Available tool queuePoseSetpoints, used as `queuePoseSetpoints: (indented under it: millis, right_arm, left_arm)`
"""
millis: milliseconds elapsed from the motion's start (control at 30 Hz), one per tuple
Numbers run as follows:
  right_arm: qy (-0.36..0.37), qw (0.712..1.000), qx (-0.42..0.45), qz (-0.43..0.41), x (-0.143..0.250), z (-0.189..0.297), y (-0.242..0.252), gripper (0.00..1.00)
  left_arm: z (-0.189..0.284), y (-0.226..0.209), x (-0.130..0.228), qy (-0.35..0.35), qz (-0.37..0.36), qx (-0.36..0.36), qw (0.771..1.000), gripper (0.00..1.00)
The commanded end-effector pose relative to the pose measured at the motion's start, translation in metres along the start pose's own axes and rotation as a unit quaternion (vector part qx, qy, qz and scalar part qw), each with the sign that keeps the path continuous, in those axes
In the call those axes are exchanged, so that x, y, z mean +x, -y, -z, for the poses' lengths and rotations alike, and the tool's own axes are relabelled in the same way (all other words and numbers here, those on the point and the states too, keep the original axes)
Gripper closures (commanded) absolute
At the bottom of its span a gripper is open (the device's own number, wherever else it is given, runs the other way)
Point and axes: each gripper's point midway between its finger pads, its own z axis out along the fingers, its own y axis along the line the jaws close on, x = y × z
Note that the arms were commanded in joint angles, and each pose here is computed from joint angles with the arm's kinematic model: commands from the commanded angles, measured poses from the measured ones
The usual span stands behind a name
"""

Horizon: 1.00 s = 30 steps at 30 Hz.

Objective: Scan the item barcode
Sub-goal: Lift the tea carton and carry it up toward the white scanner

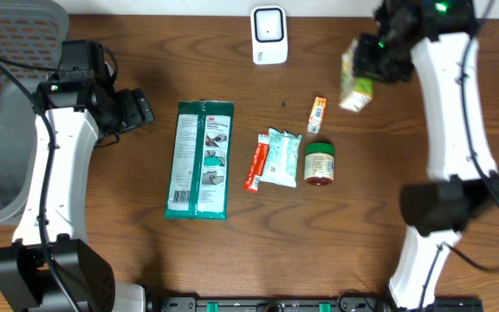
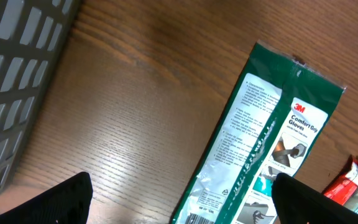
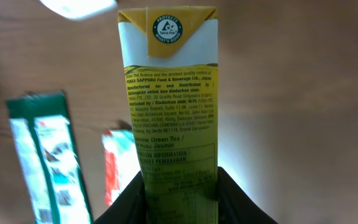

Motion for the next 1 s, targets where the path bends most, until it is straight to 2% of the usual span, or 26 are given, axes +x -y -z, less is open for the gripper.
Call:
queuePoseSetpoints:
  millis: [0,300,467,533,800,967]
  right_arm:
    - [0.019,0.998,-0.046,0.032,-0.025,-0.027,-0.043,0.75]
    - [0.165,0.976,-0.118,0.076,-0.106,-0.093,-0.119,0.76]
    - [0.233,0.957,-0.148,0.087,-0.131,-0.106,-0.154,0.76]
    - [0.268,0.950,-0.132,0.087,-0.140,-0.113,-0.163,0.76]
    - [0.323,0.938,-0.055,0.116,-0.144,-0.122,-0.173,0.76]
    - [0.339,0.931,-0.038,0.133,-0.141,-0.136,-0.184,0.75]
  left_arm:
    - [-0.001,-0.002,0.000,-0.003,0.000,-0.001,1.000,0.08]
    - [-0.001,-0.002,0.000,-0.003,0.000,-0.001,1.000,0.08]
    - [-0.001,-0.002,0.000,-0.003,0.000,-0.001,1.000,0.08]
    - [-0.001,-0.002,0.000,-0.003,0.000,-0.001,1.000,0.08]
    - [-0.001,-0.002,0.000,-0.003,0.000,-0.001,1.000,0.07]
    - [-0.001,-0.002,0.000,-0.003,0.000,-0.001,1.000,0.08]
